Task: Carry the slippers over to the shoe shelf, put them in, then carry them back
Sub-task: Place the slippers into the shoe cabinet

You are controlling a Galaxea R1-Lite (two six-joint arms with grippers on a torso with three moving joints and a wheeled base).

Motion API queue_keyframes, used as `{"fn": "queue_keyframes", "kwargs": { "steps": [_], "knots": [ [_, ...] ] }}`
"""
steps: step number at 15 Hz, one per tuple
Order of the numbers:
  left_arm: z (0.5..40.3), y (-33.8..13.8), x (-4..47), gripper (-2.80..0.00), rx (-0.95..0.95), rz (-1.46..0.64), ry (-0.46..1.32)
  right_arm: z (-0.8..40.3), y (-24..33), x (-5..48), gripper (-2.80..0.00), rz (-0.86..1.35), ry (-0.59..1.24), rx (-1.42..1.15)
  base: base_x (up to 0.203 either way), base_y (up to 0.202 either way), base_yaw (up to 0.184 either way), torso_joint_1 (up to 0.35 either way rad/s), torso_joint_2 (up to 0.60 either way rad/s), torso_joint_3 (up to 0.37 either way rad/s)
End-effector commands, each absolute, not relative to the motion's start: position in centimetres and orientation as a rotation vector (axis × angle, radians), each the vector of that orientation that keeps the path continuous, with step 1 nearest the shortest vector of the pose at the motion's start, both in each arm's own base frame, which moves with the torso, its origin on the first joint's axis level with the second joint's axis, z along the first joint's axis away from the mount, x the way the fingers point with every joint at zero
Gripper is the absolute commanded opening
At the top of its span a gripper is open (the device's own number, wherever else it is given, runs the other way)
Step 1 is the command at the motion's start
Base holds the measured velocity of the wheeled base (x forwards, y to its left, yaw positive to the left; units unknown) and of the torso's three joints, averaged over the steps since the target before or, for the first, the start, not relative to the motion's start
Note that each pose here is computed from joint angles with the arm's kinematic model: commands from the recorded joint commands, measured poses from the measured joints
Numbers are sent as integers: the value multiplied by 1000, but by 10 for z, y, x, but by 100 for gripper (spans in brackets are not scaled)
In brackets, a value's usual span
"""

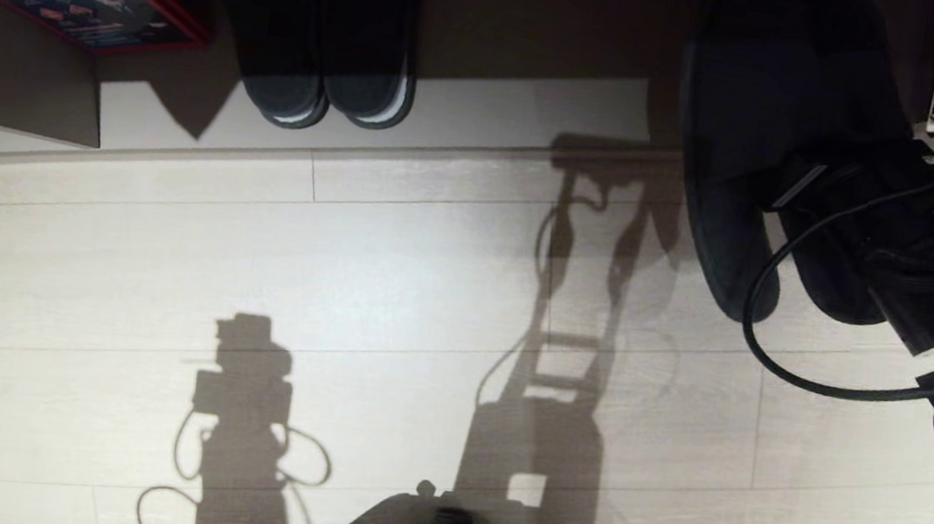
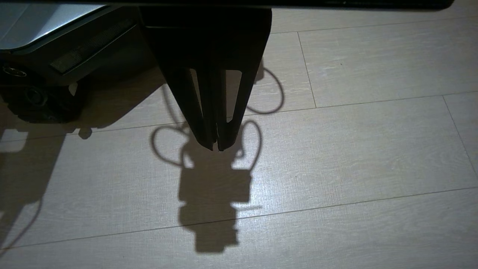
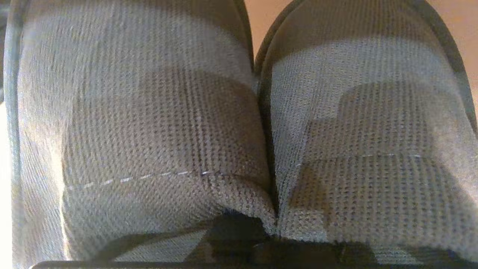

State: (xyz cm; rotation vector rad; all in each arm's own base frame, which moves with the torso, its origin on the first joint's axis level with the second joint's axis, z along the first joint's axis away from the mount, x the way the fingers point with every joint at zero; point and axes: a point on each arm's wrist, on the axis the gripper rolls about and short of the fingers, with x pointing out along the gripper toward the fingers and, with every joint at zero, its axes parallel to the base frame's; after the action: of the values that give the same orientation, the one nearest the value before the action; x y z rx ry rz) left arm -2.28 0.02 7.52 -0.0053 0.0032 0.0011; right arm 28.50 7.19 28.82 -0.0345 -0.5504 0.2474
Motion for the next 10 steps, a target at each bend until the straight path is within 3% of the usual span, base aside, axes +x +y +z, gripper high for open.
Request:
{"fn": "queue_keyframes", "kwargs": {
  "steps": [1, 10],
  "knots": [
    [75, 0, -23, -280, -6, 2, 3, 295, 76, 304, -280, 244, -591, -30, 0, 0, 0, 0, 0, 0],
    [75, 0, -23, -280, -6, 2, 3, 333, 83, 386, -280, 221, -769, -18, 0, 0, 0, 0, 0, 0]
  ]
}}
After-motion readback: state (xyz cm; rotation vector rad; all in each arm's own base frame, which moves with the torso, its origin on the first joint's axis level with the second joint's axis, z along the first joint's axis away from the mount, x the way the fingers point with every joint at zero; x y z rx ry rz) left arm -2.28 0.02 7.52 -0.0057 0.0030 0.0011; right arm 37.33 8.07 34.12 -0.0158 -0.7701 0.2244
